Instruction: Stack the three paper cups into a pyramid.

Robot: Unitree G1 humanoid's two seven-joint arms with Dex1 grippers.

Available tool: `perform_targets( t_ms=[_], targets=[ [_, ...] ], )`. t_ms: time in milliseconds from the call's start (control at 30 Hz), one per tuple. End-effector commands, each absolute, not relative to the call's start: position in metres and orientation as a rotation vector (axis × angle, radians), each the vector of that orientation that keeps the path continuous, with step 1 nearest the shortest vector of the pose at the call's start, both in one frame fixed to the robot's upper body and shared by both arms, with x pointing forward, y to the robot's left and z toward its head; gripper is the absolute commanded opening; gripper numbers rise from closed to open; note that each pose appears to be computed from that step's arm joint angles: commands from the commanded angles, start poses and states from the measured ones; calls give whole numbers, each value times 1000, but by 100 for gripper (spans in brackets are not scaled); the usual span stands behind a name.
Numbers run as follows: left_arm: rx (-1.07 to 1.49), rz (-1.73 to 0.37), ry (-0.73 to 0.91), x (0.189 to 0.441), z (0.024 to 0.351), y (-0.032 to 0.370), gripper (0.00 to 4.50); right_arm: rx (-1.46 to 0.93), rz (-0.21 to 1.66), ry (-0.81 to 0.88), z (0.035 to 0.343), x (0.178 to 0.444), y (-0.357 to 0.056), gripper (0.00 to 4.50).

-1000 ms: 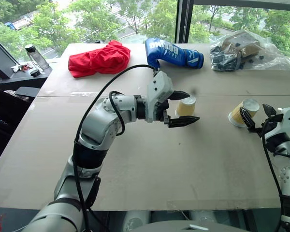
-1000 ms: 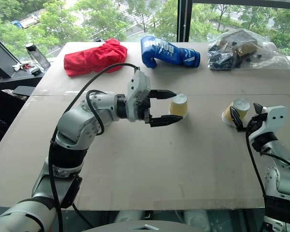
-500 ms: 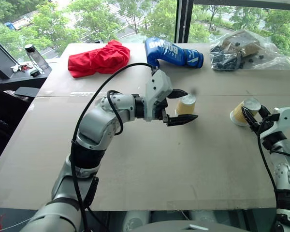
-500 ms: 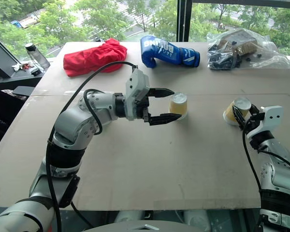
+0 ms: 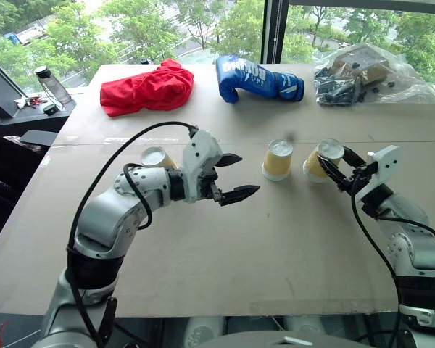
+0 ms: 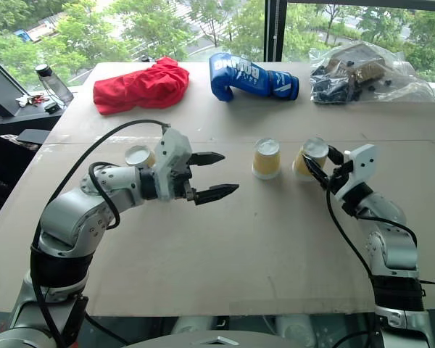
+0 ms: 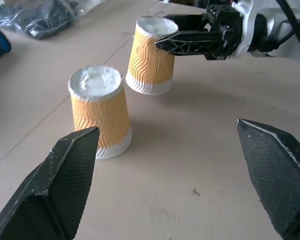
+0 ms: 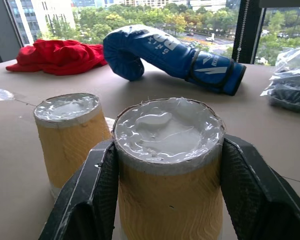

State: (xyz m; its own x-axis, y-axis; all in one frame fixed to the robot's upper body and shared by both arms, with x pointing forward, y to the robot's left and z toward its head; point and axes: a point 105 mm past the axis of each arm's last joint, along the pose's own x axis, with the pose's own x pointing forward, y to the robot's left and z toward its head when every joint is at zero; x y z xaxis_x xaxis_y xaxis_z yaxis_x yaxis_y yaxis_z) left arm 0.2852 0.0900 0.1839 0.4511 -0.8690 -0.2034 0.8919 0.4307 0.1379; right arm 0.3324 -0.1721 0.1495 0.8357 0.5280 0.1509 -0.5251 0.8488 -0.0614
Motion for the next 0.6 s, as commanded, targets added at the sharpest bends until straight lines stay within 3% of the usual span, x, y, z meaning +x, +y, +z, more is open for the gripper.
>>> perform_targets(
  t_ms=[33,567,600],
  targets=[
    [262,-1062,22,282,203,92,450,-35,579,-206,158,337,-166,210],
    [257,-1037,10,280,204,91,450,-30,628,-166,150,349,-154,210],
    [255,-1037,9,280,204,91,450,-27,633,-162,150,349,-154,259]
  ],
)
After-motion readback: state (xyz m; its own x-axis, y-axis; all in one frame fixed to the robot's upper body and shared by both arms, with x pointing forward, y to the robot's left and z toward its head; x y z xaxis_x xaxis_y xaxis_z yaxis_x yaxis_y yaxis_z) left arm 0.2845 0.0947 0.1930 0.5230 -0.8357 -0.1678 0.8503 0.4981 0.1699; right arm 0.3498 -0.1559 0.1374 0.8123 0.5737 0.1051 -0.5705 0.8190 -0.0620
